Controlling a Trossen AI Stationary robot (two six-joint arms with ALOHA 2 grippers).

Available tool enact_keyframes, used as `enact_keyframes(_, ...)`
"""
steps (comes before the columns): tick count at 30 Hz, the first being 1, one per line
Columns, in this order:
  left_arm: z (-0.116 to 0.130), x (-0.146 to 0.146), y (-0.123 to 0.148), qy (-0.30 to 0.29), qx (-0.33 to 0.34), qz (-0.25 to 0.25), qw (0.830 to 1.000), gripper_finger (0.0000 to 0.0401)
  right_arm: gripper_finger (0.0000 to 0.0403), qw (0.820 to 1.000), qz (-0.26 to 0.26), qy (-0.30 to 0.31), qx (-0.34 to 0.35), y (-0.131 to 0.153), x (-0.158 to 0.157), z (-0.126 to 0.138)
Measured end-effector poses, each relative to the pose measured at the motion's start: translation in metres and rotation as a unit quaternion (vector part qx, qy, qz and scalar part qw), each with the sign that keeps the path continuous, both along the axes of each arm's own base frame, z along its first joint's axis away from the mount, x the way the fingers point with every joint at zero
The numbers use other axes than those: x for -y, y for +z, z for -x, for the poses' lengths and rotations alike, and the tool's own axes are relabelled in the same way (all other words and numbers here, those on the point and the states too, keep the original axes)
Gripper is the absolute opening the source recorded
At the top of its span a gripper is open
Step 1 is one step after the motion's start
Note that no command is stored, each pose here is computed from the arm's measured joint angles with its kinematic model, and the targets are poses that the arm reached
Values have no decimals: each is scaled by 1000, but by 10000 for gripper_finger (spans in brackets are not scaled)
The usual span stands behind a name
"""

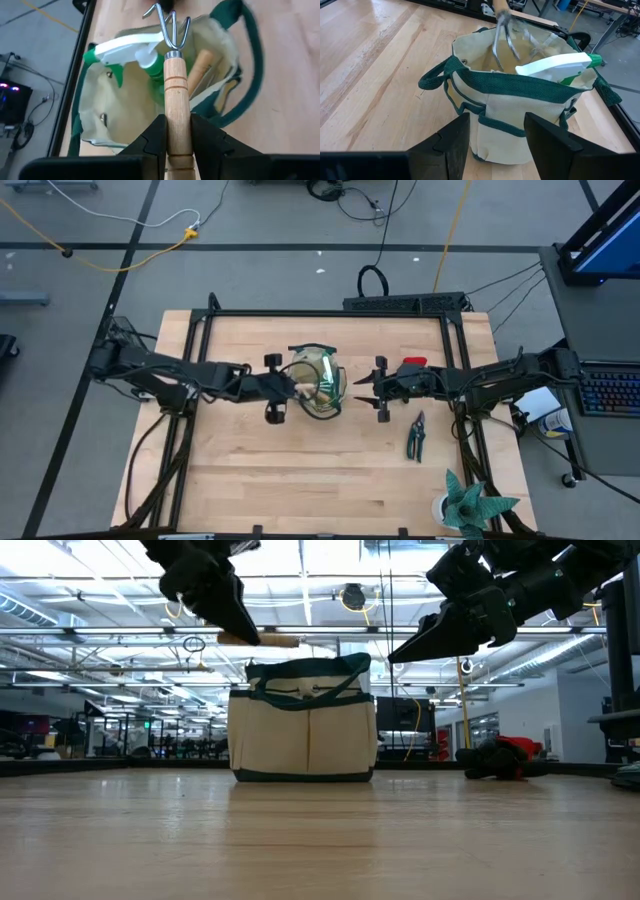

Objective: Pick & Place Garden tools in Gardening bag
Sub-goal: Put the brown hand rake into the brown gardening bag

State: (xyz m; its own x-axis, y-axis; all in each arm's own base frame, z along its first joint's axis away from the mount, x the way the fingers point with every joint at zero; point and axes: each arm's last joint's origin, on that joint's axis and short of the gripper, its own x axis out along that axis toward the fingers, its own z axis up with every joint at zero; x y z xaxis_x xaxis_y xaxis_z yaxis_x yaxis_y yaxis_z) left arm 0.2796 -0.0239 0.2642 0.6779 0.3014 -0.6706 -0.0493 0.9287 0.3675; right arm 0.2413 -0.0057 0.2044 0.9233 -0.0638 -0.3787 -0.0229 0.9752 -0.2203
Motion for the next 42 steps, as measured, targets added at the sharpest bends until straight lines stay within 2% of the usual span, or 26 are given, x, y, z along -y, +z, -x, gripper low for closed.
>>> enact_keyframes(6, -13, -5, -16, 1, -21, -1, 1000, 72, 183, 1000, 0, 0, 0, 0, 0, 0)
enact_keyframes(10, -23, -4, -19, -13, -1, -3, 1000, 72, 183, 1000, 0, 0, 0, 0, 0, 0)
enact_keyframes(18, -25, -3, -17, -20, 14, 1, 1000, 72, 183, 1000, 1, 0, 0, 0, 0, 0)
enact_keyframes(24, -23, -8, -19, -17, -4, 2, 1000, 72, 183, 1000, 0, 0, 0, 0, 0, 0)
enact_keyframes(33, -24, -24, -18, -43, -18, -44, 998, 72, 183, 1000, 0, 0, 4, 1, 0, 0)
enact_keyframes(38, -27, -25, -16, -122, -25, -99, 987, 72, 183, 1000, 0, 0, 4, 1, 0, 0)
enact_keyframes(42, -33, -24, -10, -160, 1, -140, 977, 72, 183, 1000, 0, 0, 4, 1, 0, 0)
